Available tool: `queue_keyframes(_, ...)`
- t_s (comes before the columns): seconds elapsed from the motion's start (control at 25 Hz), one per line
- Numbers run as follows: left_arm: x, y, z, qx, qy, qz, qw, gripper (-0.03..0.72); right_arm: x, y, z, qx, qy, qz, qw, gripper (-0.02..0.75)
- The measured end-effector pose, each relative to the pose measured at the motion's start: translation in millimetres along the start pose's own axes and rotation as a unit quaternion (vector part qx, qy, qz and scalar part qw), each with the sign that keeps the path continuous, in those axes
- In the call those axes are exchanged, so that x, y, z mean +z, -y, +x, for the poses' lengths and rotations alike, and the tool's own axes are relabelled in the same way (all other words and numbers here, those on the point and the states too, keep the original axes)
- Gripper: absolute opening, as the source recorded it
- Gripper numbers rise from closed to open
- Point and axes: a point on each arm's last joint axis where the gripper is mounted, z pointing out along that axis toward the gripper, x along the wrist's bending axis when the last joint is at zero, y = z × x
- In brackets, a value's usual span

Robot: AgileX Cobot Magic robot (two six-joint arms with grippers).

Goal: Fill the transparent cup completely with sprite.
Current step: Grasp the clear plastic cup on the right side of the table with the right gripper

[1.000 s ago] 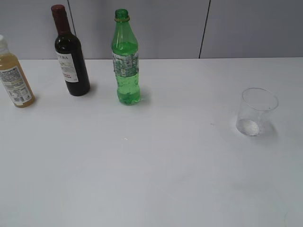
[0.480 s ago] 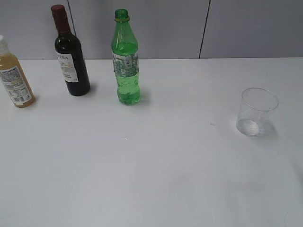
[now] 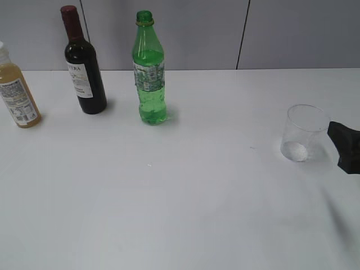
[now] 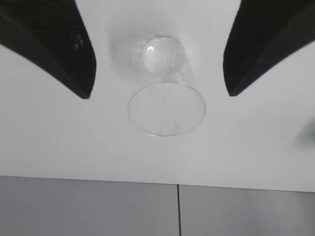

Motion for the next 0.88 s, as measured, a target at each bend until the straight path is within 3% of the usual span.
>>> queue_keyframes(0.64,0.0,0.0,0.0,0.000,0.000,0.000,1.000,0.490,31.1,35.5,5.2,0.002,-0.027,-0.007,1.000,0.621)
queue_keyframes(0.88,0.0,0.0,0.0,0.000,0.000,0.000,1.000,0.490,38.2,54.9,4.5,0.006,-0.024,0.032,0.999,0.669)
